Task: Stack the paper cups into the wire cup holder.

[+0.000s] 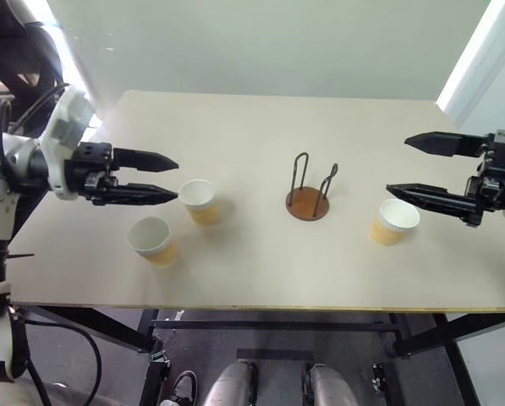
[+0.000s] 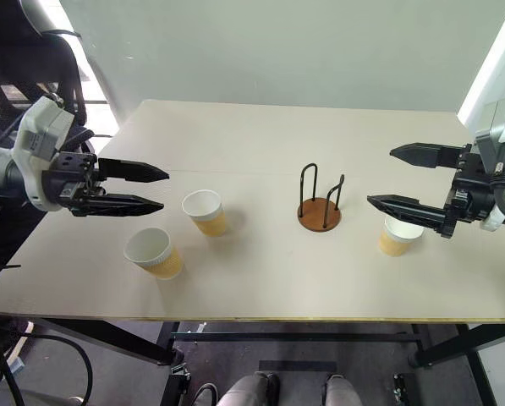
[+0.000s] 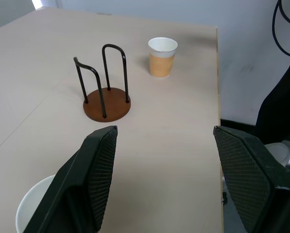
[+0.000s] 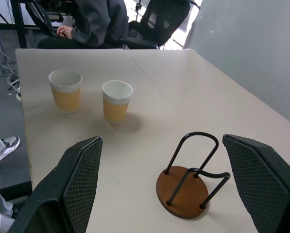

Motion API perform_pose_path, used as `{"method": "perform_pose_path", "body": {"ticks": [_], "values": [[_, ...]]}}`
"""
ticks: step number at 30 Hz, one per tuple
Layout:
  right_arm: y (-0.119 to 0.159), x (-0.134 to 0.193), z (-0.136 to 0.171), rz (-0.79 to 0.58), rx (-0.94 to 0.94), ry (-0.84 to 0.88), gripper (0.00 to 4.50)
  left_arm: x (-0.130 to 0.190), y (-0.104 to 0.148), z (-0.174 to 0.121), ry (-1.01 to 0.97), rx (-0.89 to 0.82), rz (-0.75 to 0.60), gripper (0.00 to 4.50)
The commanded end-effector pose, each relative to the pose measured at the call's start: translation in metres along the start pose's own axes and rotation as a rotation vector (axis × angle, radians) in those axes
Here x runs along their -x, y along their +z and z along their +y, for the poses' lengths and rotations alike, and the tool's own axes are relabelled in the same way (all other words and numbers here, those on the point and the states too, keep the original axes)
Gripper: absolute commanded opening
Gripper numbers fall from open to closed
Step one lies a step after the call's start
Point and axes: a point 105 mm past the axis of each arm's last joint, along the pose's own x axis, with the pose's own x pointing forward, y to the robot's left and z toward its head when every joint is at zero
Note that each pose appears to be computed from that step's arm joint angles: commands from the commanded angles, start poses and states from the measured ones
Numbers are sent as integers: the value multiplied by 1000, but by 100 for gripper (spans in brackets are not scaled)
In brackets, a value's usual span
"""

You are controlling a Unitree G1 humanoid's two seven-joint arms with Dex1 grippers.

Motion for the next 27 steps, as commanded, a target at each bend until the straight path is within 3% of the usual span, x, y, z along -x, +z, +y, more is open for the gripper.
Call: {"method": "perform_pose_path", "body": {"ticks": [1,14,27], "values": [[13,6,-1,-33,49,-28,409,2,11,-3,-18,-46,-7,336],[-2,3,2,-9,-15,-74,409,2,13,0,-26,-54,2,336],[-55,-62,22,-2,-312,-297,409,-10,17,12,-40,-62,-36,336]]}}
